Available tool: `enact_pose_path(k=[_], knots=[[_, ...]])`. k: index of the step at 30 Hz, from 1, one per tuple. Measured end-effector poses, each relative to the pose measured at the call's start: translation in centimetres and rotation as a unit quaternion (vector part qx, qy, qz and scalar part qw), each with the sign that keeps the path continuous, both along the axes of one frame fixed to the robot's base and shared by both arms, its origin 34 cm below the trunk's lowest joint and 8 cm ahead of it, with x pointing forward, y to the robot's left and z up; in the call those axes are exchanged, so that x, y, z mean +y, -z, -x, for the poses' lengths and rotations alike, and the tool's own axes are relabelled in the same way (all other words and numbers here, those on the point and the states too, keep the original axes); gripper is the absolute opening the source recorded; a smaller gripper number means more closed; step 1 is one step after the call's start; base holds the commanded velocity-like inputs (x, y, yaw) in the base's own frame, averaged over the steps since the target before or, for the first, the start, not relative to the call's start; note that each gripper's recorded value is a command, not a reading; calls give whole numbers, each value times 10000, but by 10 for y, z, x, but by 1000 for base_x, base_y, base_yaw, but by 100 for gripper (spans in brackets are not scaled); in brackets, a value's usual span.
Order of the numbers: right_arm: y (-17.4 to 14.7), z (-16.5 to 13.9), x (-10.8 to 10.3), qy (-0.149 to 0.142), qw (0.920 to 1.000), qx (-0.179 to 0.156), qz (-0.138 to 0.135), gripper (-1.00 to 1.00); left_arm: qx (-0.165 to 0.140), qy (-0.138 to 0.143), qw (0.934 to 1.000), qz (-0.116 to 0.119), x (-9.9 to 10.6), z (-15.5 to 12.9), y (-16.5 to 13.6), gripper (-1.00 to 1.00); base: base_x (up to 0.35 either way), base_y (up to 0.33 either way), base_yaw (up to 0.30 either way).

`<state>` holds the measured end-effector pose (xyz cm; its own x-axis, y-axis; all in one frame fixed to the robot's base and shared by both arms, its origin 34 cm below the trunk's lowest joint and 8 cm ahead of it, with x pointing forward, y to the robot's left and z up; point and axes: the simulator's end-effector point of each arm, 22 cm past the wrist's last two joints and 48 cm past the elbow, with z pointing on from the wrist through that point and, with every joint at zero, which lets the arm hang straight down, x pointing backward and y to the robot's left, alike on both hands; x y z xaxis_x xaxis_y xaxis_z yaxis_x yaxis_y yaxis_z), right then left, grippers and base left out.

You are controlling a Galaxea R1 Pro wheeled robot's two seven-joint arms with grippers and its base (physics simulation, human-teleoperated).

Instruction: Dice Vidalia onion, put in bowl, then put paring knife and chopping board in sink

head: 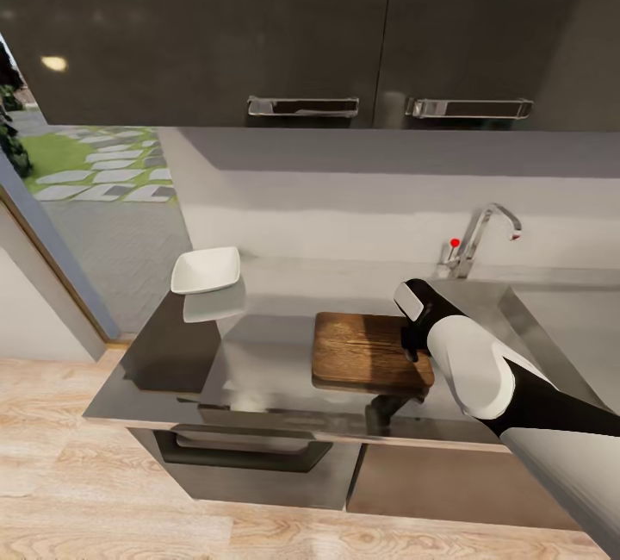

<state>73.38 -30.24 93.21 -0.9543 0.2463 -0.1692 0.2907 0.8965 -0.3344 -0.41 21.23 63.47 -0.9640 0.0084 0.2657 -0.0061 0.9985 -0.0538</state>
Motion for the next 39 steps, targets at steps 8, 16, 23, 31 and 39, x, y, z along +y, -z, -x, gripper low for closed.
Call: enact_pose_path(k=[8,16,23,31,39], knots=[[0,0,0,2,10000,2,0,-100,2,0,10000,-1,0,0,0,100,0,0,0],[0,0,0,2,10000,0,-9,-100,2,1,10000,0,0,0,0,100,0,0,0],[2,0,0,-1,10000,14,2,-100,14,0,10000,0,0,1,0,100,0,0,0],[2,0,0,3,10000,14,-2,100,16,0,10000,0,0,1,0,100,0,0,0],[2,0,0,4,10000,15,3,100,16,0,10000,0,0,1,0,100,0,0,0]])
